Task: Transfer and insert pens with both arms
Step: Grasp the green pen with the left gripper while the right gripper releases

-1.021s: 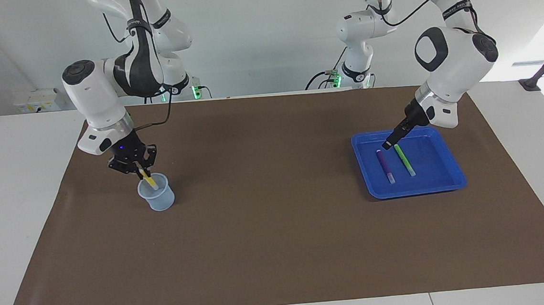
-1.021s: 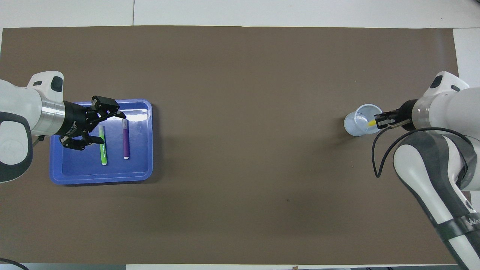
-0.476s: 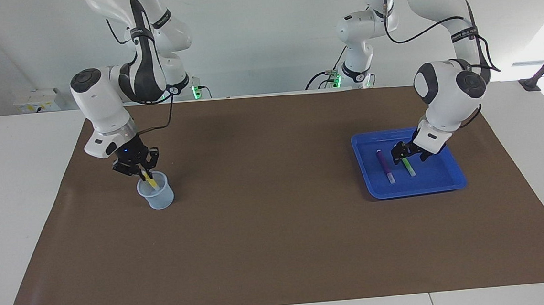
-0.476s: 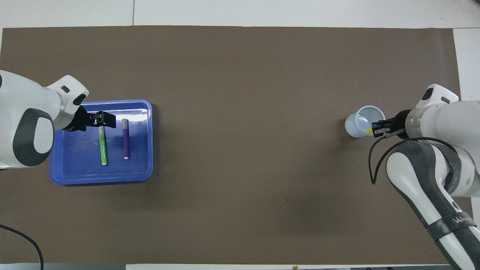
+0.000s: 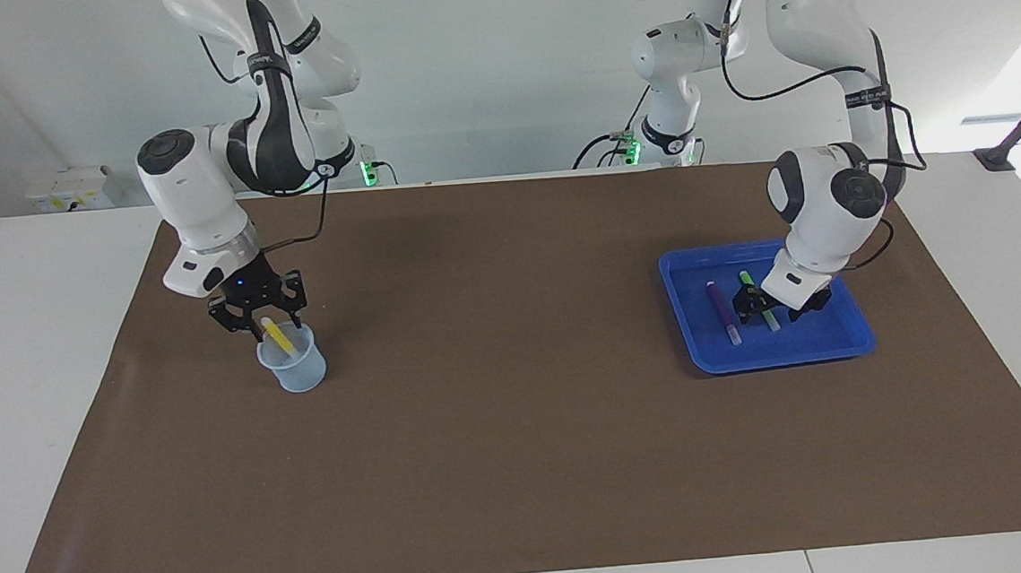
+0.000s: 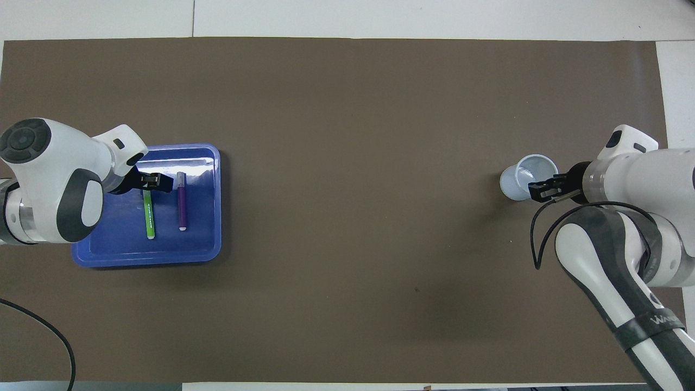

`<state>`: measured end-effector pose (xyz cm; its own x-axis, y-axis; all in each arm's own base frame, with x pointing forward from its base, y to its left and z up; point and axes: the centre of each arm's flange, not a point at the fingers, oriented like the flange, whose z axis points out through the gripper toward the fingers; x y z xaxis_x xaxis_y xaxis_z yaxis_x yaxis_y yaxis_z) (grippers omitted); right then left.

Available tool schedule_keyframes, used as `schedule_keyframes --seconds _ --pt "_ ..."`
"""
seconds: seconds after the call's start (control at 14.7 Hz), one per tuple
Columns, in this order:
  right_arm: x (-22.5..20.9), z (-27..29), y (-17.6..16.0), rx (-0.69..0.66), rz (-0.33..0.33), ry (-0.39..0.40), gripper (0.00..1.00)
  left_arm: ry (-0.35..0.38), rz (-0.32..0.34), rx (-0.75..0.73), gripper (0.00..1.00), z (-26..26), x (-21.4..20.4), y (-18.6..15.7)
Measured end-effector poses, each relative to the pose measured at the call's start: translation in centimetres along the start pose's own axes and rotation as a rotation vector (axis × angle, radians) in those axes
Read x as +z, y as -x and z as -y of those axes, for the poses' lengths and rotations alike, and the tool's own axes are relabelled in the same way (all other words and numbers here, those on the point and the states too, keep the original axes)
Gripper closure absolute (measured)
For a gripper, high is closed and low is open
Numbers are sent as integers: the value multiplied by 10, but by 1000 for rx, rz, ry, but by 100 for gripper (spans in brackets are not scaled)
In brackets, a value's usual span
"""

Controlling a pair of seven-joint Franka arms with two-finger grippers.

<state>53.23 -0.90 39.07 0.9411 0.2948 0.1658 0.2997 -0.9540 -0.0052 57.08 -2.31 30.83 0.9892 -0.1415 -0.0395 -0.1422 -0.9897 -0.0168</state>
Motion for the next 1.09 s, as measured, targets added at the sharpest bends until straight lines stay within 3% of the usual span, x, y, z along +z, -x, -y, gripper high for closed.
schedule_keyframes --seconds 0.14,0.34,0.68,0.75,0.88,1.02,1.09 --pt "-7 0 -5 -3 -16 5 1 1 10 0 9 0 4 3" --pt "-27 3 -19 -6 -39 9 0 2 34 -10 10 6 8 8" --pt "-87 14 -44 125 -10 -5 0 1 61 -89 14 1 9 10" --pt "-100 16 -49 147 4 18 0 1 62 -92 22 0 9 11" --pt "-129 23 -57 190 34 43 0 0 63 -96 26 0 8 11" --pt "-155 32 -65 240 52 44 0 0 63 -97 50 0 8 11" --pt "-164 34 -67 259 56 45 0 0 63 -98 50 0 8 11"
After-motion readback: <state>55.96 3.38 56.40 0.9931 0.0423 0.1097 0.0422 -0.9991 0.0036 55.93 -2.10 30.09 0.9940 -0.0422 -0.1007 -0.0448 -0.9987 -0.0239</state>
